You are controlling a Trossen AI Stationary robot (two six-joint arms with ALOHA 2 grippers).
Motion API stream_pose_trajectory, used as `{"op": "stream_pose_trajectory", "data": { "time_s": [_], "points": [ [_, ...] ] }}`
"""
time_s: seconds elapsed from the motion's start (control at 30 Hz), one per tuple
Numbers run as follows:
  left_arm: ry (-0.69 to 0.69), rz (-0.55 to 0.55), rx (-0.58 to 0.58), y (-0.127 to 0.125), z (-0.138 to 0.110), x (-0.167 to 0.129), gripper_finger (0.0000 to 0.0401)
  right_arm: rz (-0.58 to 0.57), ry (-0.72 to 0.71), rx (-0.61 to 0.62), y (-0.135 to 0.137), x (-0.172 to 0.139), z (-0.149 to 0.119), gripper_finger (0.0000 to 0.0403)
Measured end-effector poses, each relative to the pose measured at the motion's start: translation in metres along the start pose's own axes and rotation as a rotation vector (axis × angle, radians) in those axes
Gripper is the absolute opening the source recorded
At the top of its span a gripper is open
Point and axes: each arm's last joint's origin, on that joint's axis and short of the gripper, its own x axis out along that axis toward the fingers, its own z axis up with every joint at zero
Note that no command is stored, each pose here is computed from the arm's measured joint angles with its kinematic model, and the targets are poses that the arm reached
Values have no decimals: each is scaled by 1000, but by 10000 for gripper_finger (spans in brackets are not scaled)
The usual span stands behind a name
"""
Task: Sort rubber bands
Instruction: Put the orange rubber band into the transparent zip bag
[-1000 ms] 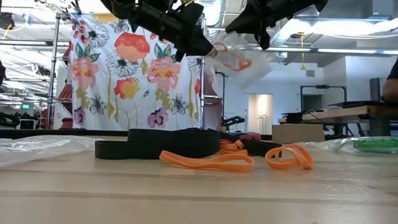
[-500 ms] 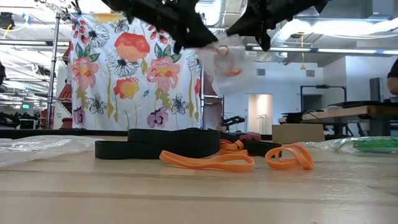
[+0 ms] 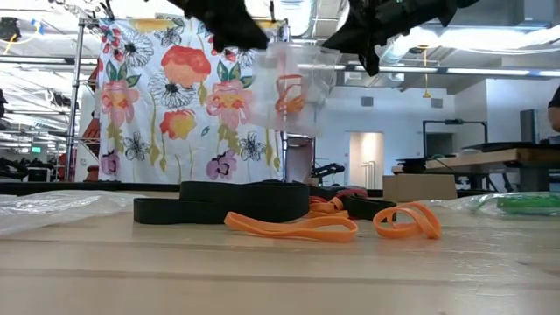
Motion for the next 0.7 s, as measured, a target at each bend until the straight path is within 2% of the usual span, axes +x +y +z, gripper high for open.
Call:
{"op": "stream_pose_trajectory", "data": {
  "time_s": [0.13, 0.2, 0.33, 0.47, 0.57, 0.7],
  "points": [
    [157, -145, 32, -16, -34, 16, 128, -134, 56, -15, -8, -2, -7, 0],
    [220, -202, 39, -27, -56, 28, 128, -153, 65, -17, -10, -2, -8, 0],
    [258, -297, 86, -53, -90, 54, 128, -150, 62, -27, -10, -2, -7, 0],
    [292, -423, 218, -84, -117, 84, 128, -155, 60, -27, -12, -3, -7, 0],
    [344, -432, 279, -101, -127, 104, 128, -160, 59, -25, -13, -3, -6, 0],
    [368, -360, 334, -110, -126, 129, 128, -151, 65, -25, -12, -2, -7, 0]
  ]
}}
